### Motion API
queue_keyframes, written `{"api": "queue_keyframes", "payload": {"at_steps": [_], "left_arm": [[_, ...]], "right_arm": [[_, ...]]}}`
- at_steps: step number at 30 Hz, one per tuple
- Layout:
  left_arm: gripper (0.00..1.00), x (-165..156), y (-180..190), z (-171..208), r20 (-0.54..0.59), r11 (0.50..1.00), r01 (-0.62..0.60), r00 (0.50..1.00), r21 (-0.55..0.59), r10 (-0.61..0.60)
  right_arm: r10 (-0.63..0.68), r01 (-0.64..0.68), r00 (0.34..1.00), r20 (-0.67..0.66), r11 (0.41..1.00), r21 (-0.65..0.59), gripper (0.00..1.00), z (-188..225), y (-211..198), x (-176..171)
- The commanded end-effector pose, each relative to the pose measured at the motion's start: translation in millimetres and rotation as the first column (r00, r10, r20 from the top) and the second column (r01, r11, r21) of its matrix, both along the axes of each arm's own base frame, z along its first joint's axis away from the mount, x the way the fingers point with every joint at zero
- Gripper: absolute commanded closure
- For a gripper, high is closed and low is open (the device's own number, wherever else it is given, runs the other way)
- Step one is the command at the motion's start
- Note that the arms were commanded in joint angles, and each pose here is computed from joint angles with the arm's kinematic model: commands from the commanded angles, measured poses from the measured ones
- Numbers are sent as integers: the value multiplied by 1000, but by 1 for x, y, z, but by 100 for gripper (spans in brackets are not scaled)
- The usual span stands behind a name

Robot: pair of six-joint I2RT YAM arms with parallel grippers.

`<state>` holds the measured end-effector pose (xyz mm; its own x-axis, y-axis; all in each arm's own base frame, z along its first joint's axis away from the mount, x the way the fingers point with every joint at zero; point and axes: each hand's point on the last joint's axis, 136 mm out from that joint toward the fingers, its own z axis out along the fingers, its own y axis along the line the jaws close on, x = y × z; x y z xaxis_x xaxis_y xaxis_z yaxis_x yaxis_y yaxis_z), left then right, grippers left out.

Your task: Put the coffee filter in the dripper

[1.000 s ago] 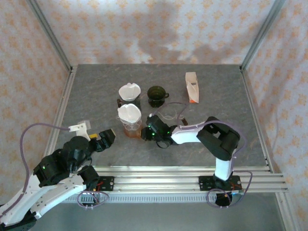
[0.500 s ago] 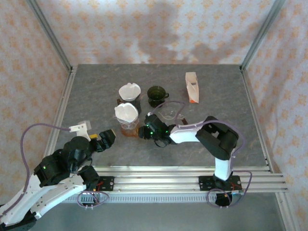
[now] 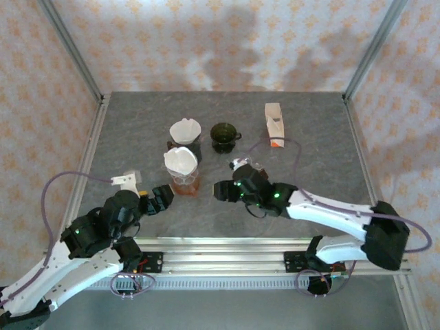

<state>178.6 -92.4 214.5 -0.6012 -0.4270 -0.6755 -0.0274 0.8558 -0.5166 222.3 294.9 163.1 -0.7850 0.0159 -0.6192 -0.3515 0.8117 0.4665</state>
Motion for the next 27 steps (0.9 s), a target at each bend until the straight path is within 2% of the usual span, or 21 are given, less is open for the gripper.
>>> {"api": "queue_keyframes", "payload": {"at_steps": [1,5,9,15,21,27], "left_arm": [[0,7,-6,5,25,1000,5,1000,-11,-5],[0,8,-8,5,25,1000,9,1000,-8,-9],[0,8,-7,4,23,1000,5,1000,-10,-5],[0,5,-4,1,15,1000,2,1000,-11,-2],[0,5,-5,-1,9,1000,4,1000,-15,-4],[0,5,-3,-2,12,1000,-4,1000,-14,4]], "right_arm": [[-105,108,994,30,978,-177,36,2,-54,23],[-158,161,987,34,972,-170,32,22,-73,66],[-163,152,985,-55,974,-170,34,14,-77,111],[-148,128,982,-120,979,-157,35,1,-70,161],[-114,77,968,-223,982,-170,46,-25,-59,181],[-103,59,949,-299,986,-154,54,-48,-51,178]]}}
